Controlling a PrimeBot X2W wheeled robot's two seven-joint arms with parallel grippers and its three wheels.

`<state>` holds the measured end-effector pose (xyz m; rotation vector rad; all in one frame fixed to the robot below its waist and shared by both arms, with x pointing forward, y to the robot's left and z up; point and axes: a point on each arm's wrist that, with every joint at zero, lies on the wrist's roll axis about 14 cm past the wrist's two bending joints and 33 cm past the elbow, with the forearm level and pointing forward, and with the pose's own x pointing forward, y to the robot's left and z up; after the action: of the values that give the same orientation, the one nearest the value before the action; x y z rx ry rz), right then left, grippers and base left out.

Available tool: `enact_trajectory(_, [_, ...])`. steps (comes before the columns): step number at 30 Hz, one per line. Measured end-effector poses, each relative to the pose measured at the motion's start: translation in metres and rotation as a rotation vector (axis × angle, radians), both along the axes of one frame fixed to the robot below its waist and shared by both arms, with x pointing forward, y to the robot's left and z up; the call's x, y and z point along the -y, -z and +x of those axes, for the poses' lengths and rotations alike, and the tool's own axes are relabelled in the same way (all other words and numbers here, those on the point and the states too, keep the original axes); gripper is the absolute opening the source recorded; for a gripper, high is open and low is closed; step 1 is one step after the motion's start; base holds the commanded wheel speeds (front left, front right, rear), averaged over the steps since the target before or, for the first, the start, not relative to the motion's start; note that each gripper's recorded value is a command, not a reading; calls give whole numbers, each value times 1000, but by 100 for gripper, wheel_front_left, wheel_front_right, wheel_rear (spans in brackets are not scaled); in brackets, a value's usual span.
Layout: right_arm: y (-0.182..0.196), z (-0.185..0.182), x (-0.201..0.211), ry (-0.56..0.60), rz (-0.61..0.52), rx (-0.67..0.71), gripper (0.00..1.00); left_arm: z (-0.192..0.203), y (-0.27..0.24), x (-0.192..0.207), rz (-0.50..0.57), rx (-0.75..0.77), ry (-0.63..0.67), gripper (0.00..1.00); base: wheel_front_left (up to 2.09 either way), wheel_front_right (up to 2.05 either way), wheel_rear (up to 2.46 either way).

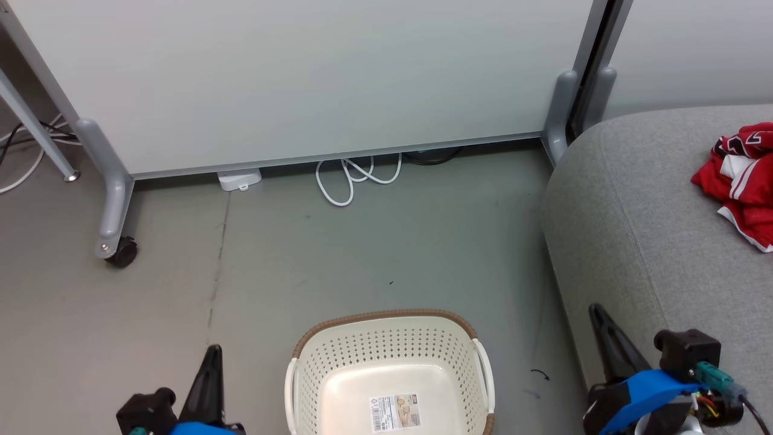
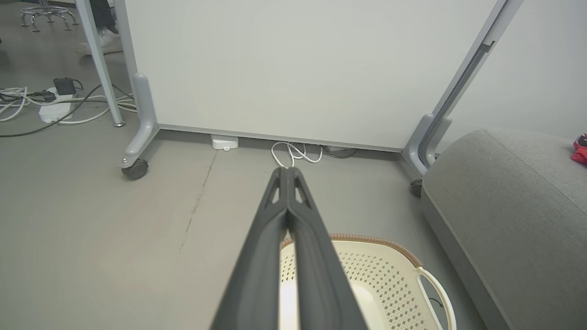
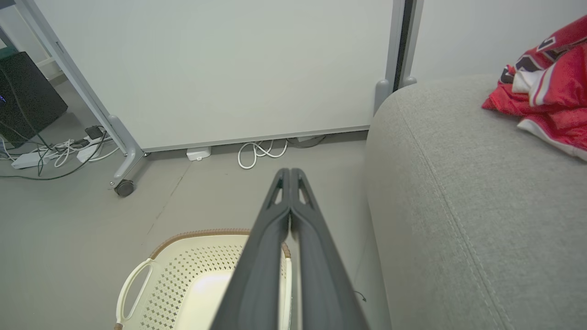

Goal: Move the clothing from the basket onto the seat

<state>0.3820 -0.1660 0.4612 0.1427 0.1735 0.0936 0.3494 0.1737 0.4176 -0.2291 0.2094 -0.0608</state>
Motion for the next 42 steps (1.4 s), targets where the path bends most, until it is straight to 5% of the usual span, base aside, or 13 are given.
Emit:
enact_trajectory(6, [27,-13,1,6,11,-90,0,-20,26,4,-24,-94,-8,0,0,0,0])
enact_trajectory(42, [10,-8,15,164,592,-78,0,4,-4,-16,-543,-68,-223,0,0,0,0])
